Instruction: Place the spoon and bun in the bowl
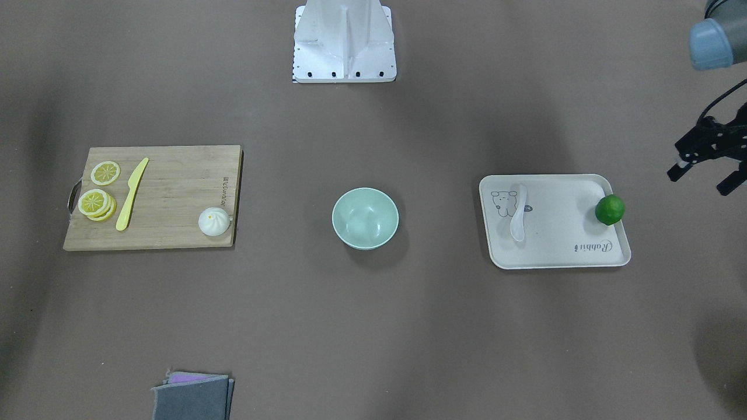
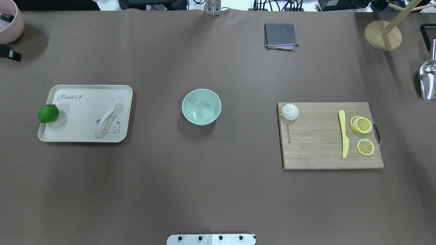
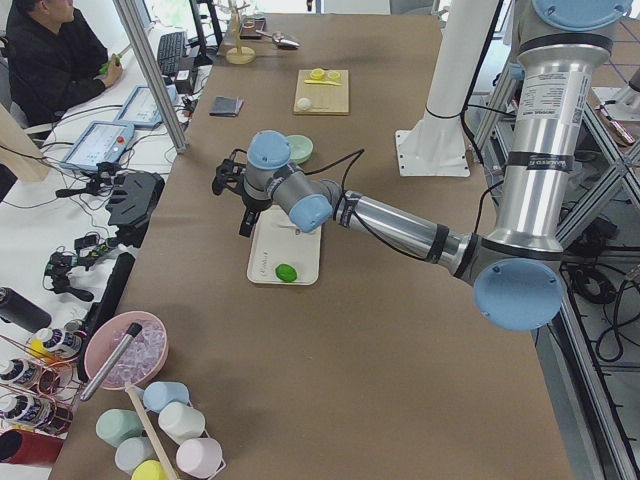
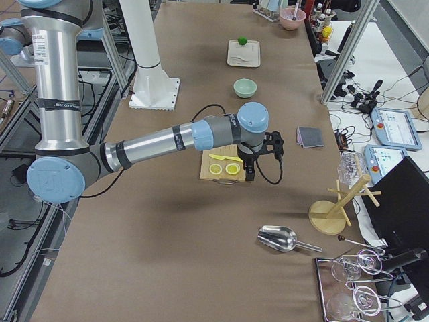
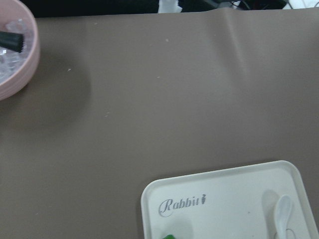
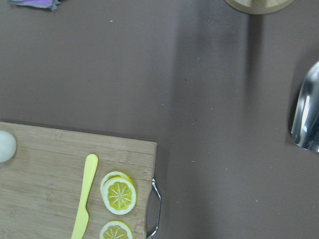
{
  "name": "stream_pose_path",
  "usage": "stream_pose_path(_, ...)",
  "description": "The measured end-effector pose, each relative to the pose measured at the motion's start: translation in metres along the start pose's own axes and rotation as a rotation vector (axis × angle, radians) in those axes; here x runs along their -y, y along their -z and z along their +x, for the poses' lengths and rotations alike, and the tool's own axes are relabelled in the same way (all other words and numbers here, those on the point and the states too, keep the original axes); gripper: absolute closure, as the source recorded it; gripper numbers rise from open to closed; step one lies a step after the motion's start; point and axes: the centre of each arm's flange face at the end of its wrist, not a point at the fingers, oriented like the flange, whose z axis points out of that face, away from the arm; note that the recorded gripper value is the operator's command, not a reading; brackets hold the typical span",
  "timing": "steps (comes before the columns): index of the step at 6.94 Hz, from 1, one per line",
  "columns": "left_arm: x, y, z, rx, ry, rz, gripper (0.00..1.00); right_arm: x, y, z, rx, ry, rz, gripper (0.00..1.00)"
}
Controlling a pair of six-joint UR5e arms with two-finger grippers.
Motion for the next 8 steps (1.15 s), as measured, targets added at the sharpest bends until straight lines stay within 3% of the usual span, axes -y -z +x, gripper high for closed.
stream_pose_path(2, -0.014, -0.054, 0.056, -0.033, -0.05, -0.011, 0.03, 0.008, -0.022, -0.013, 0.027, 0.09, 0.009, 0.0)
stream_pose_path(3, -0.031, -0.09, 0.081, -0.004, -0.091, -0.011, 0.03, 0.013, -0.037, -0.017, 0.031, 0.11, 0.007, 0.0)
stream_pose_path(5, -0.058, -0.14, 0.104, 0.038, -0.136, -0.037, 0.03, 0.024, -0.068, -0.044, -0.002, 0.073, 0.01, 0.0)
stream_pose_path(7, -0.074, -0.169, 0.111, 0.044, -0.155, -0.081, 0.03, 0.024, -0.097, -0.079, 0.003, 0.03, 0.014, 0.0)
stream_pose_path(8, -0.078, -0.181, 0.114, 0.048, -0.163, -0.093, 0.1, 0.022, -0.11, -0.092, 0.0, 0.028, 0.01, 0.0)
